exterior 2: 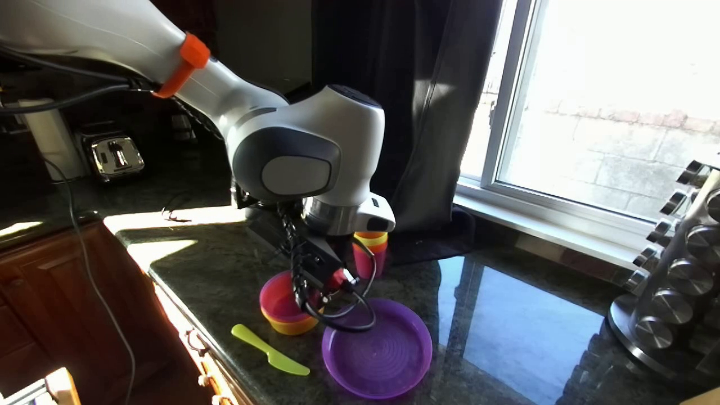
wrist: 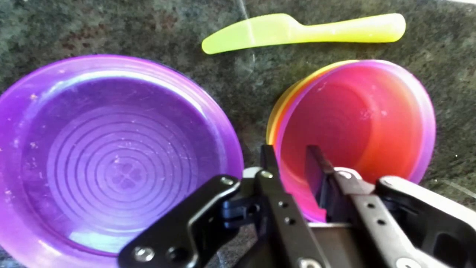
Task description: Stack the green and the orange cups into the purple cup and stack the bowls on top of each other
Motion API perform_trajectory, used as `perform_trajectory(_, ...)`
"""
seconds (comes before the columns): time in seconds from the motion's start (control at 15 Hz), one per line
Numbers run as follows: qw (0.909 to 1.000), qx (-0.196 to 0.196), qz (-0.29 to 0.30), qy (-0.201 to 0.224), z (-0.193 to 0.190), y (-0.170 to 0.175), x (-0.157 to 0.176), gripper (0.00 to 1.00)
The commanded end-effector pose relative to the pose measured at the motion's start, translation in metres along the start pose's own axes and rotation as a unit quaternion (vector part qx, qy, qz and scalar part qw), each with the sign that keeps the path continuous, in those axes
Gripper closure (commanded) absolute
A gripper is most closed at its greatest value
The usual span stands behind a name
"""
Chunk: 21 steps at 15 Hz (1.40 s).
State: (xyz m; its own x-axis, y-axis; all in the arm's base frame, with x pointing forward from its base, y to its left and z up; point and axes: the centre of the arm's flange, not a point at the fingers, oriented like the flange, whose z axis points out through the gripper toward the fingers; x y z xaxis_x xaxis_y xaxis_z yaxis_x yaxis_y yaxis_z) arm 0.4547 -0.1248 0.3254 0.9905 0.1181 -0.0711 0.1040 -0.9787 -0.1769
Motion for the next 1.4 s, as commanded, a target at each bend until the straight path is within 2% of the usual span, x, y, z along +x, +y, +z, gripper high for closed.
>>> perform_trajectory(0.0,0.9999,-0.007,0.007,0.013,-0.003,-0.010,-0.010,0.39)
perform_trajectory(0.33,0.9992,0.003,0.027,0.028,-0.026,-0.012,-0.012,0.02)
perform_trajectory(0.8,0.9942,0.000,0.030,0.103,-0.089,-0.020,-0.021,0.00)
perform_trajectory(1.2,0.9792,-0.035,0.032,0.198,-0.146,-0.018,-0.025,0.00)
perform_trajectory(1.27,0.9772,-0.040,0.031,0.207,-0.151,-0.018,-0.026,0.00)
perform_trajectory(1.33,0.9816,-0.037,0.024,0.186,-0.145,-0.014,-0.021,0.00)
